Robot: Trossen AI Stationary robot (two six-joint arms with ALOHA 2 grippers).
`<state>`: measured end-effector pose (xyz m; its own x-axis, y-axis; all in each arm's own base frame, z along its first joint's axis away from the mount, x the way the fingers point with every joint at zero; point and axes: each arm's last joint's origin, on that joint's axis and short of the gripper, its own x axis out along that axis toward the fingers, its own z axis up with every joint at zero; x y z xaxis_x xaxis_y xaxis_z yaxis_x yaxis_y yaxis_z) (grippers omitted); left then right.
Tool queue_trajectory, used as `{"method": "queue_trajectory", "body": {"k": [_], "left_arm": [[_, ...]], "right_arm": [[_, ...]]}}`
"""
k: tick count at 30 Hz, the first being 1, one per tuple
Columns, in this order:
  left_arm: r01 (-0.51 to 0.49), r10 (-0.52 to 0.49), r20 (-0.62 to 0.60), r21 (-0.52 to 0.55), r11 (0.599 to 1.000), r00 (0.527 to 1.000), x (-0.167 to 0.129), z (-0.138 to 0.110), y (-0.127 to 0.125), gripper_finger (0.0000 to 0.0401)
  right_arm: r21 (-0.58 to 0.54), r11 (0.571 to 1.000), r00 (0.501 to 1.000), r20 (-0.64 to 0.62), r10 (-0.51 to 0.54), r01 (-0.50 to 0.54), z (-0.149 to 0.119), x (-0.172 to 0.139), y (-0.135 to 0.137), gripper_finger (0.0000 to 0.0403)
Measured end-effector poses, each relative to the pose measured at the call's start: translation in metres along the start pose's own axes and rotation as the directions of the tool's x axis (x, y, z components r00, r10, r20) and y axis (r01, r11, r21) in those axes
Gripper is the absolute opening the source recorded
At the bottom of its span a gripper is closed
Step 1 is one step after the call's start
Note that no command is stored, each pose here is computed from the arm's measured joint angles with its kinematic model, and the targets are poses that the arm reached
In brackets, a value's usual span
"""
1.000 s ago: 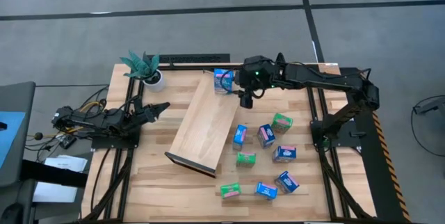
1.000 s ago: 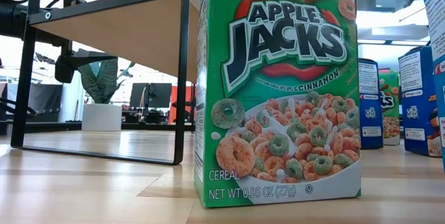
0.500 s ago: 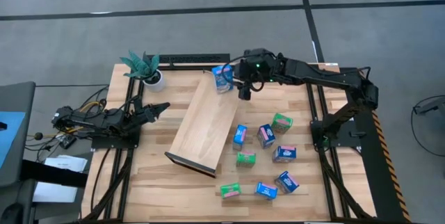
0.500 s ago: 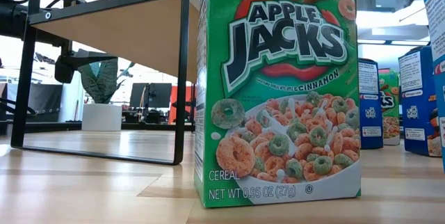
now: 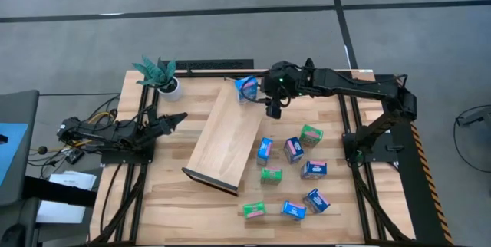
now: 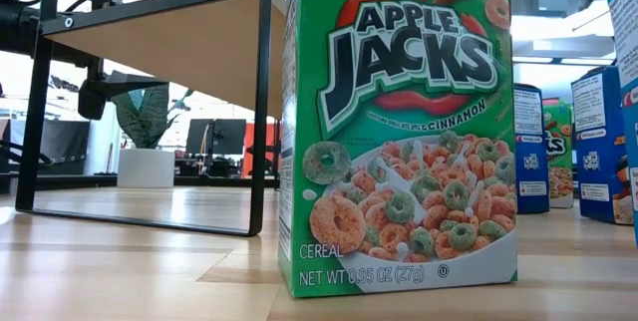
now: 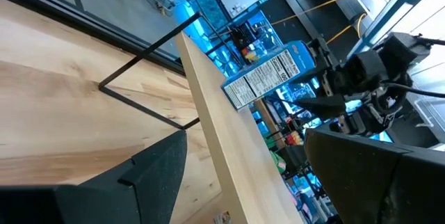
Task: Stack cereal on shelf
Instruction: Put the top light blue cereal box on the shelf
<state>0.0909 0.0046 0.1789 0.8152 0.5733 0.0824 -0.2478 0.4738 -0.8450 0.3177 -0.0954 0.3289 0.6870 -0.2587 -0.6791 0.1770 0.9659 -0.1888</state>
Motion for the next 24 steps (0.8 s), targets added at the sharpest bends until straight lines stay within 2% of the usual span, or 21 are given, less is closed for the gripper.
{"method": "queue_trajectory", "body": {"k": [6,9,13,24], "left_arm": [[-0.009,0.009,0.012,0.001,1.0,1.0,0.0,0.0,0.0,0.028],[-0.009,0.009,0.012,0.0,1.0,1.0,0.0,0.0,0.0,0.028],[-0.006,0.006,0.009,-0.001,1.0,1.0,0.0,0.0,0.0,0.028],[-0.008,0.008,0.008,0.002,1.0,1.0,0.0,0.0,0.0,0.028]], "right_arm": [[0.011,1.0,1.0,-0.002,-0.018,0.018,0.0,0.014,-0.007,0.0181],[0.018,1.0,0.998,-0.054,-0.02,0.021,-0.007,0.022,-0.012,0.0165],[-0.018,1.0,0.997,-0.069,-0.023,0.022,-0.009,0.035,-0.015,0.0148],[-0.073,0.995,0.998,-0.017,-0.068,0.067,-0.005,0.047,-0.023,0.0121]]}}
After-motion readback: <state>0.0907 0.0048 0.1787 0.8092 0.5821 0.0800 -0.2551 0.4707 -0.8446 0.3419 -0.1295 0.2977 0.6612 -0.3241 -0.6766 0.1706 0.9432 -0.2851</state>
